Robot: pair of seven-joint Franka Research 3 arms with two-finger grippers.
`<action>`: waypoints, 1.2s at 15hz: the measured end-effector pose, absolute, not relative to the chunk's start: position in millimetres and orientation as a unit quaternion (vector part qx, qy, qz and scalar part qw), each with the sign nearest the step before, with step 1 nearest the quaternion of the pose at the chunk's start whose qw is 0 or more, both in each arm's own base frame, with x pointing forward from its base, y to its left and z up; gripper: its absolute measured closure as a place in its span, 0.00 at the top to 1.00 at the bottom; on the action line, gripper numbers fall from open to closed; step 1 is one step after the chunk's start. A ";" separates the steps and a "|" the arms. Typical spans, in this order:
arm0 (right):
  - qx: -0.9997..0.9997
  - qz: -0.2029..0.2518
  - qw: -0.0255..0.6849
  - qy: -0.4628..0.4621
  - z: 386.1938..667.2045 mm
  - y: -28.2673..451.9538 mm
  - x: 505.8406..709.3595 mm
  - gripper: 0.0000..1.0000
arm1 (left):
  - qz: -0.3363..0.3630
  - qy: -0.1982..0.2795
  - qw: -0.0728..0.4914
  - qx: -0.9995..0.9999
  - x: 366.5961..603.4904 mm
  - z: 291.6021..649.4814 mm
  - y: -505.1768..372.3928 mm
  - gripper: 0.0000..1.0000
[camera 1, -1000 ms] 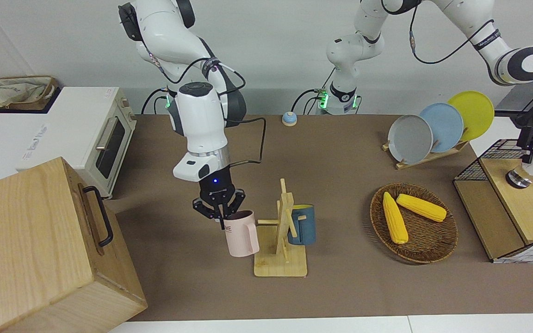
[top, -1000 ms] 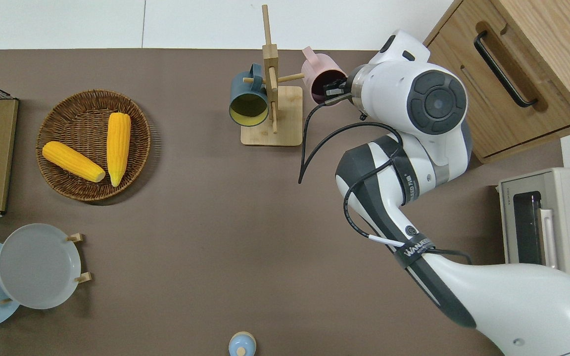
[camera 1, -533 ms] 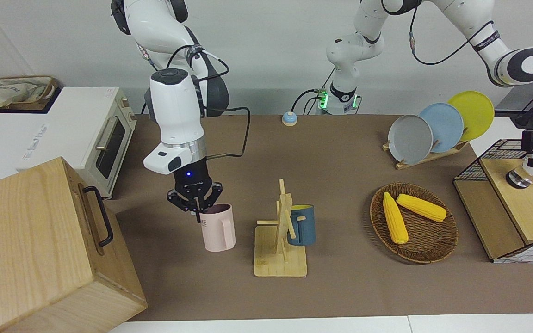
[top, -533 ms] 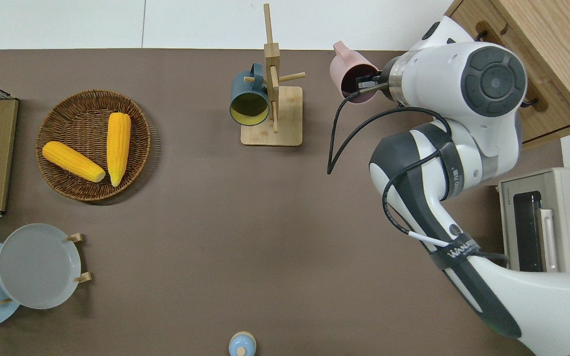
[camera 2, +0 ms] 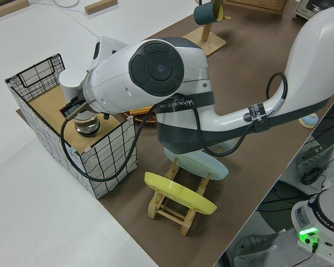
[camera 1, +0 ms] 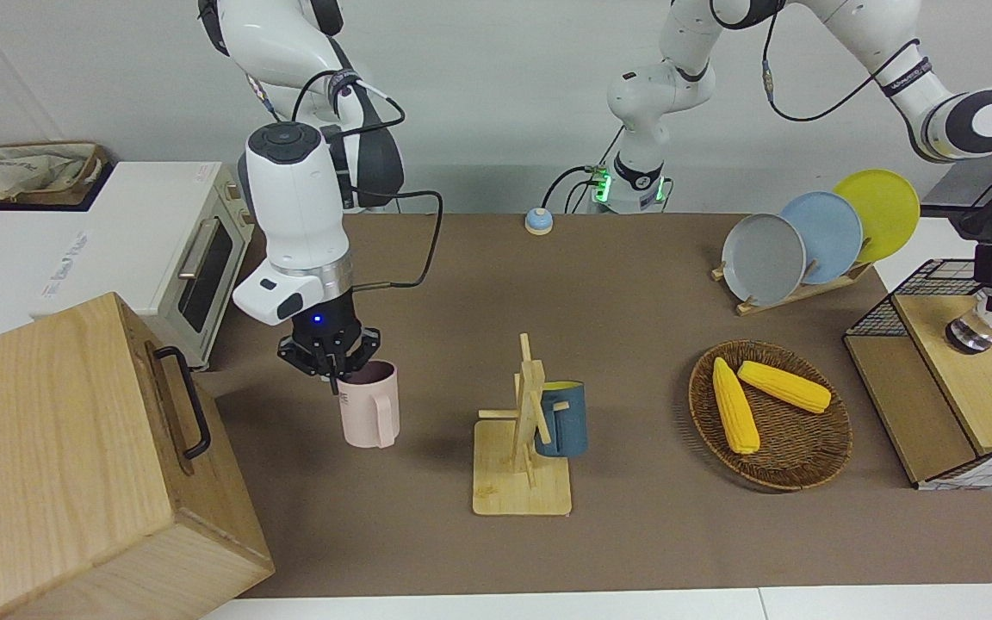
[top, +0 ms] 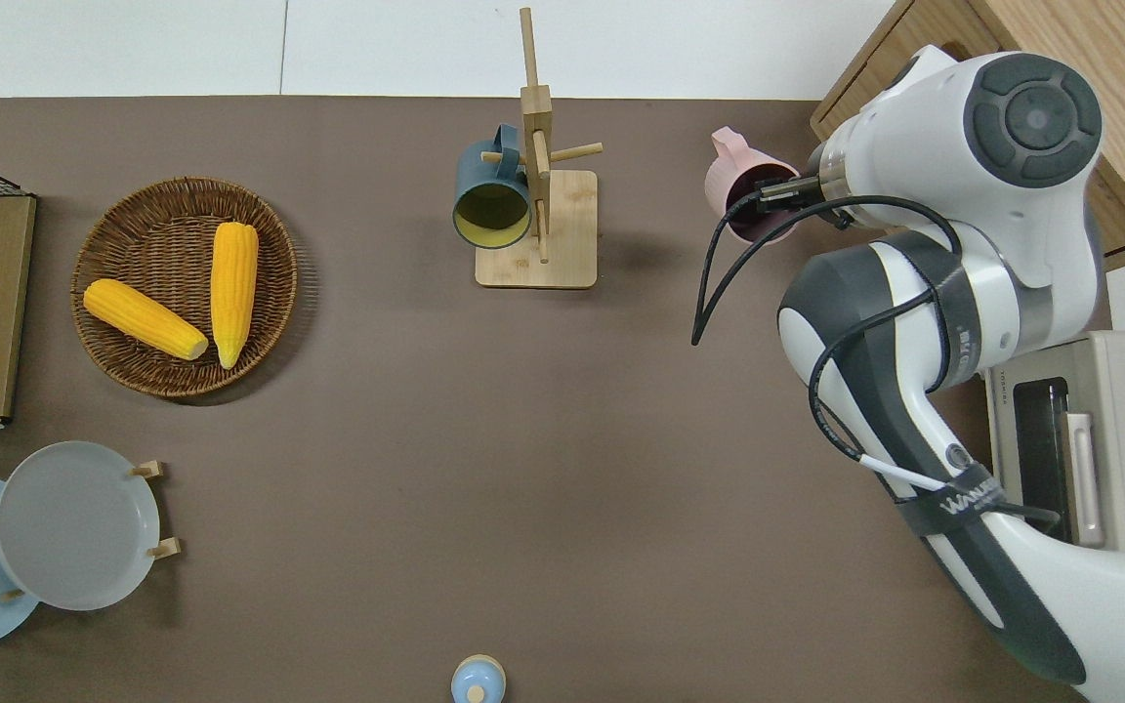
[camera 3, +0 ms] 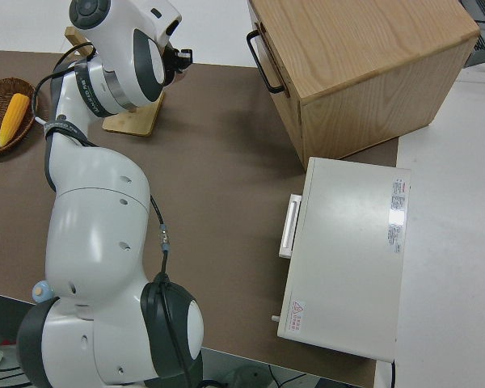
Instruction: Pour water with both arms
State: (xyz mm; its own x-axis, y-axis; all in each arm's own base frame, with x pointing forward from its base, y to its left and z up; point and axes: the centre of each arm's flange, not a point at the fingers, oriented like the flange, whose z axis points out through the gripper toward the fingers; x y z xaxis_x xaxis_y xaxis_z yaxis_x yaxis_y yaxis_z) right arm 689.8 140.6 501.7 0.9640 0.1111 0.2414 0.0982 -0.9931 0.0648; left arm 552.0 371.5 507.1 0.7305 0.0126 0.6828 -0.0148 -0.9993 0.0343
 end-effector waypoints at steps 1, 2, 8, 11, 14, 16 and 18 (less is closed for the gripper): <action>0.993 0.103 0.031 0.052 500.7 139.6 685.0 0.05 | 0.367 0.001 0.015 0.930 553.6 512.1 371.3 0.63; 0.995 0.082 0.036 0.052 500.0 139.4 679.3 0.05 | 0.364 0.004 0.011 0.931 555.5 518.5 370.9 0.63; 0.998 -0.016 0.024 0.059 493.7 162.3 648.0 0.05 | 0.328 0.022 0.010 0.944 568.0 587.4 354.4 0.63; 0.998 -0.043 0.001 0.034 488.5 191.1 634.0 0.05 | 0.316 0.032 0.009 0.948 568.5 616.1 332.3 0.63; 0.998 -0.061 -0.008 0.002 478.1 235.3 615.6 0.05 | 0.293 0.042 0.006 0.955 569.7 641.9 290.9 0.63; 0.997 -0.075 -0.014 -0.024 469.1 272.5 600.5 0.05 | 0.280 0.048 0.001 0.959 571.0 653.6 258.5 0.63; 0.995 -0.081 -0.026 -0.048 454.5 312.9 588.0 0.05 | 0.266 0.056 -0.007 0.962 570.1 655.5 228.1 0.63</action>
State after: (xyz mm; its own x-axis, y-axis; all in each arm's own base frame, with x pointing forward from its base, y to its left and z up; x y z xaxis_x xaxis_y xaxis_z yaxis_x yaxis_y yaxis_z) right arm 588.0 312.9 454.5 0.9824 -0.0906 -0.1635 -0.0989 -0.9941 -0.0434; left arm 570.1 228.1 655.5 0.8525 0.1048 0.5121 0.1126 -0.9935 0.0159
